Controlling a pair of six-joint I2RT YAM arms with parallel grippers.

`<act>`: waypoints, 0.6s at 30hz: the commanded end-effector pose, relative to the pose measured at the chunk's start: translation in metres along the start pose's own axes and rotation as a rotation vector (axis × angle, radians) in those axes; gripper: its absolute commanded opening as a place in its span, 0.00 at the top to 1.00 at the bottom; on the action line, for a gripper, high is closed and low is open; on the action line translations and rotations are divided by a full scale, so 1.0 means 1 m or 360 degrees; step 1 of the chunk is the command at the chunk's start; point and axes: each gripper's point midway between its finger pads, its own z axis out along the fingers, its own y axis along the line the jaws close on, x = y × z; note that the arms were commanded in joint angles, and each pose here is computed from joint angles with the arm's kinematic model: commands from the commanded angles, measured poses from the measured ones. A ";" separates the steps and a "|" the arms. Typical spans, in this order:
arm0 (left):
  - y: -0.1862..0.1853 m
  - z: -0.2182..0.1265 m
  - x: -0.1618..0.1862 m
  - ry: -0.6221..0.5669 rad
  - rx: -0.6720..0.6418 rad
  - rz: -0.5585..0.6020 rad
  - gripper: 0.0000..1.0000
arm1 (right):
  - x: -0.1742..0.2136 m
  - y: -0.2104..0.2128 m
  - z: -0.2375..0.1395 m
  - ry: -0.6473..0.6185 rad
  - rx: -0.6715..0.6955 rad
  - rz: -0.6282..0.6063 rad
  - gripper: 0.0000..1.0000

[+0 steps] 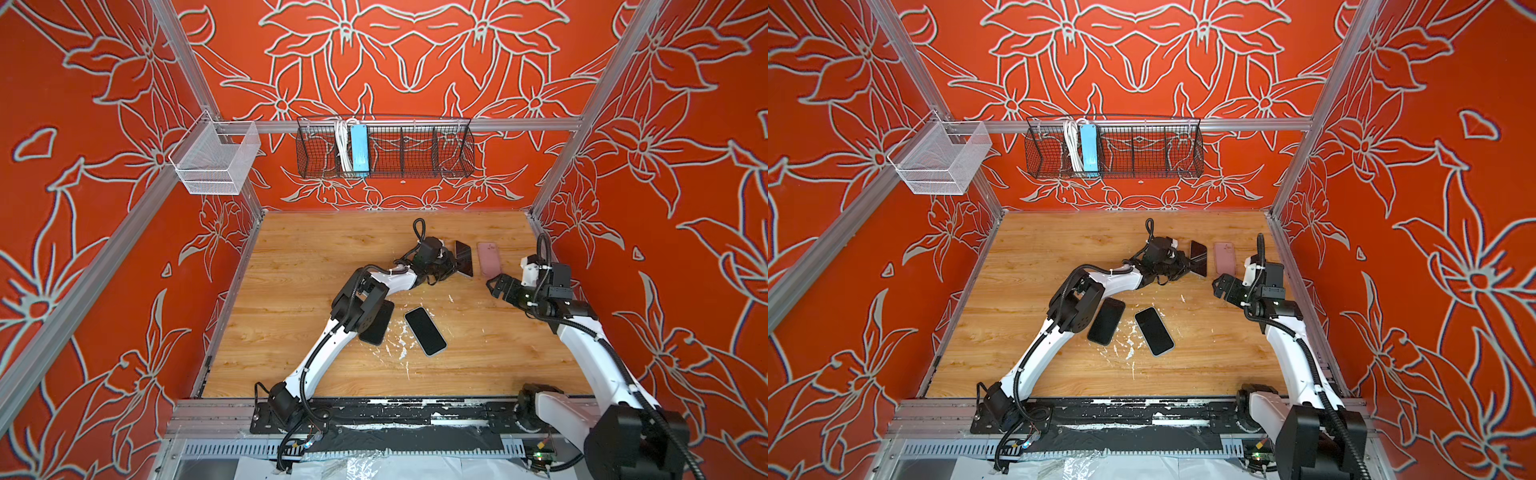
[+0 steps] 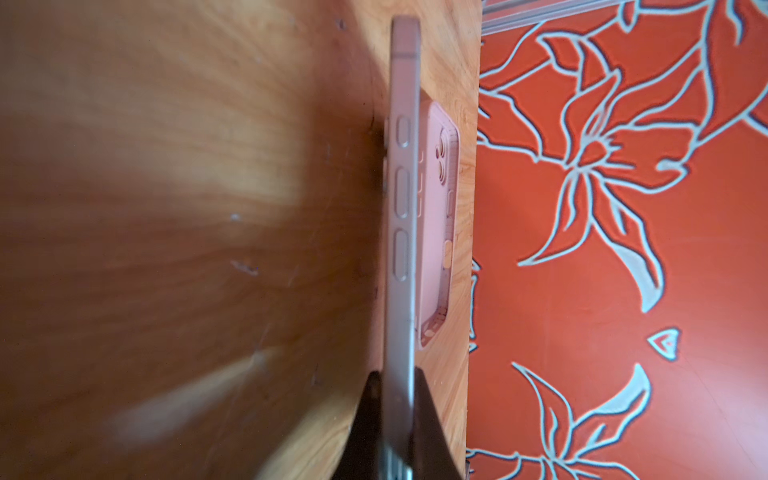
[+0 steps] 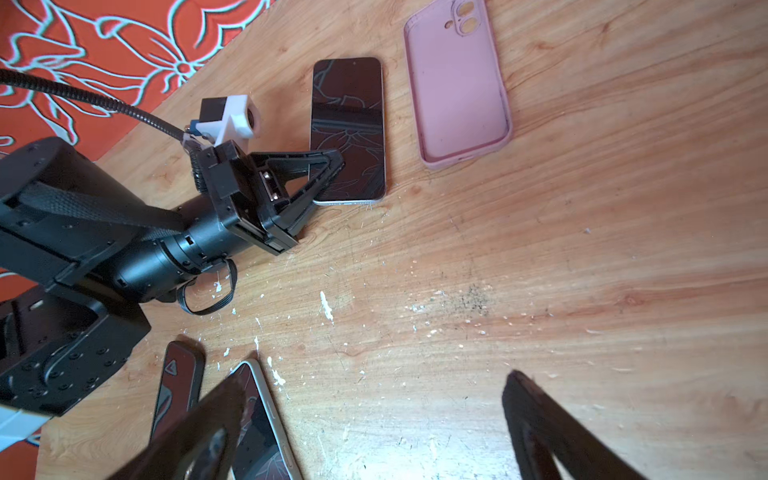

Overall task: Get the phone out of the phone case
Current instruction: 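Lower the bare phone beside the case with the left gripper while the right withdraws, then release the phone with the left gripper and lift away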

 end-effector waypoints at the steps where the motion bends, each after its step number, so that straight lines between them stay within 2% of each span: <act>1: -0.007 0.005 -0.005 -0.0032 0.0040 0.0043 0.88 | -0.001 0.000 -0.002 -0.0030 -0.0014 -0.0023 0.02; 6: 0.000 0.005 -0.004 -0.0038 -0.0003 0.0064 0.76 | 0.002 0.000 -0.004 -0.0031 -0.0017 -0.0026 0.02; 12: 0.011 0.001 0.000 -0.0036 -0.0059 0.0089 0.56 | 0.003 -0.001 -0.006 -0.0029 -0.0013 -0.0045 0.02; 14: 0.011 -0.002 0.001 -0.0034 -0.0074 0.0100 0.46 | 0.002 0.000 -0.007 -0.0034 -0.0023 -0.0054 0.02; 18: 0.008 -0.008 0.001 -0.0042 -0.0096 0.0129 0.35 | 0.001 0.002 -0.007 -0.0008 -0.0028 -0.0061 0.02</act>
